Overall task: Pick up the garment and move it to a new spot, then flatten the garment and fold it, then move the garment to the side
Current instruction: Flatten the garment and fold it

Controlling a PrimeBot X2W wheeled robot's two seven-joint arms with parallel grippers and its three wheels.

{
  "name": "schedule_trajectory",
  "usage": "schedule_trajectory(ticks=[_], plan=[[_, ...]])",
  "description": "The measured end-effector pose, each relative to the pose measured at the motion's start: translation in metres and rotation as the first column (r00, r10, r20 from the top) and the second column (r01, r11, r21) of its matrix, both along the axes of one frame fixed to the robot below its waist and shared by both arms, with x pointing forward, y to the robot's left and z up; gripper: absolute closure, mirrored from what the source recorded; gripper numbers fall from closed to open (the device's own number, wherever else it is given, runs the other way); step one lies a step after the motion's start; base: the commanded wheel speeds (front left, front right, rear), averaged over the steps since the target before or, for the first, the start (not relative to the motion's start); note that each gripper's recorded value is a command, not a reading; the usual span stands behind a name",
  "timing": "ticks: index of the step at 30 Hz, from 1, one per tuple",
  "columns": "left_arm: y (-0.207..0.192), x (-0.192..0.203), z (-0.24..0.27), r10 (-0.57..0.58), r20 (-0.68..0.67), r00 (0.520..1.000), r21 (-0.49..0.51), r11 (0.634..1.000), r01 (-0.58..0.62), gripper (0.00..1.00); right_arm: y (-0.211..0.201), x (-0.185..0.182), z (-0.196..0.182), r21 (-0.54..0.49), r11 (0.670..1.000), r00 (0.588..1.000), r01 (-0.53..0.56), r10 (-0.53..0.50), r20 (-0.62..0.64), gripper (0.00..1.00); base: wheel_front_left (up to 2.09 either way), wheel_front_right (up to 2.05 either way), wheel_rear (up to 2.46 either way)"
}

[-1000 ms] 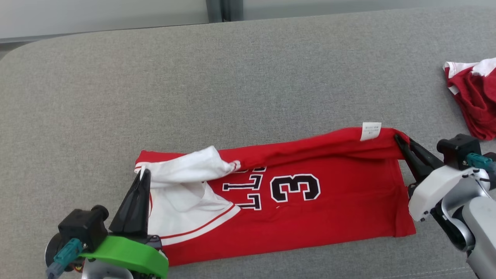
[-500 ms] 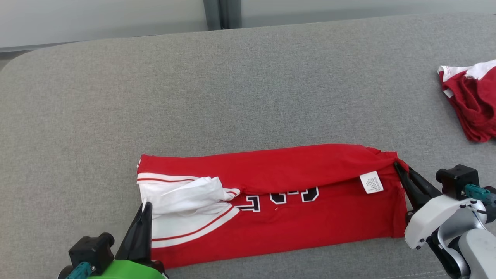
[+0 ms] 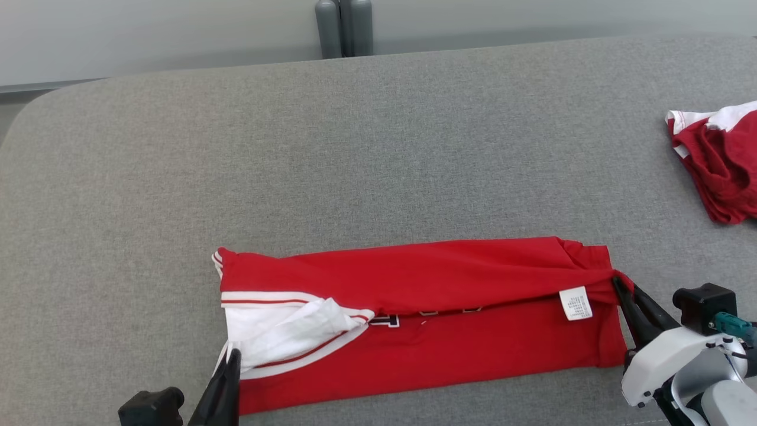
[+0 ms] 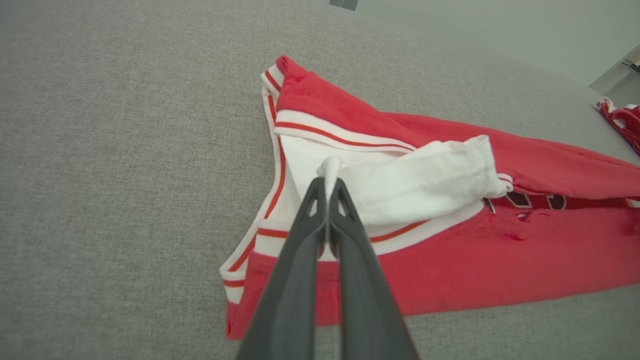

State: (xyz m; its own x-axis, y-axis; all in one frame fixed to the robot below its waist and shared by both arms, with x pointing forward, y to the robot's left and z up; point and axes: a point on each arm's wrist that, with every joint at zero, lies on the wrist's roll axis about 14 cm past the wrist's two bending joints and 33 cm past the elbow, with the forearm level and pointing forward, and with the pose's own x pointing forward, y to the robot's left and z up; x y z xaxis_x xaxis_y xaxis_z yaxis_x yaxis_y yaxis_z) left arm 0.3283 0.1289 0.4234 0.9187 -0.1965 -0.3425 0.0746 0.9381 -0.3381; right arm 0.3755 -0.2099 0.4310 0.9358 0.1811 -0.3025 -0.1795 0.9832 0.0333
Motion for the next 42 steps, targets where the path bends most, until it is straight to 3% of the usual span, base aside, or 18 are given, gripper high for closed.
schedule_trajectory(ticks=[1, 11, 22, 31, 42], plan=[[0.000, -0.002, -0.001, 0.002, -0.003, 1.000, -0.003, 1.000, -0.002, 0.00, -0.001, -0.002, -0.001, 0.003, 1.000, 1.000, 0.008, -0.008, 0.001, 0.00, 0.00, 0.00, 0.00], [0.014, 0.002, 0.020, 0.059, 0.081, 0.995, -0.001, 0.998, -0.059, 0.00, -0.026, -0.019, 0.000, 0.021, 0.993, 0.993, 0.118, -0.118, 0.017, 0.00, 0.00, 0.00, 0.00], [0.011, 0.029, 0.048, 0.087, 0.212, 0.974, -0.006, 0.996, -0.087, 0.00, -0.030, -0.002, 0.020, 0.031, 0.987, 0.985, 0.159, -0.160, 0.058, 0.00, 0.00, 0.00, 0.00], [0.022, 0.028, 0.043, 0.127, 0.219, 0.967, 0.011, 0.991, -0.133, 0.00, 0.003, 0.008, -0.018, 0.044, 0.996, 0.988, 0.082, -0.076, -0.131, 0.00, 0.00, 0.00, 0.00], [0.039, 0.024, 0.042, 0.175, 0.226, 0.958, 0.029, 0.982, -0.186, 0.00, 0.007, -0.003, -0.055, 0.044, 0.995, 0.962, 0.087, -0.072, -0.265, 0.00, 0.00, 0.00, 0.00]])
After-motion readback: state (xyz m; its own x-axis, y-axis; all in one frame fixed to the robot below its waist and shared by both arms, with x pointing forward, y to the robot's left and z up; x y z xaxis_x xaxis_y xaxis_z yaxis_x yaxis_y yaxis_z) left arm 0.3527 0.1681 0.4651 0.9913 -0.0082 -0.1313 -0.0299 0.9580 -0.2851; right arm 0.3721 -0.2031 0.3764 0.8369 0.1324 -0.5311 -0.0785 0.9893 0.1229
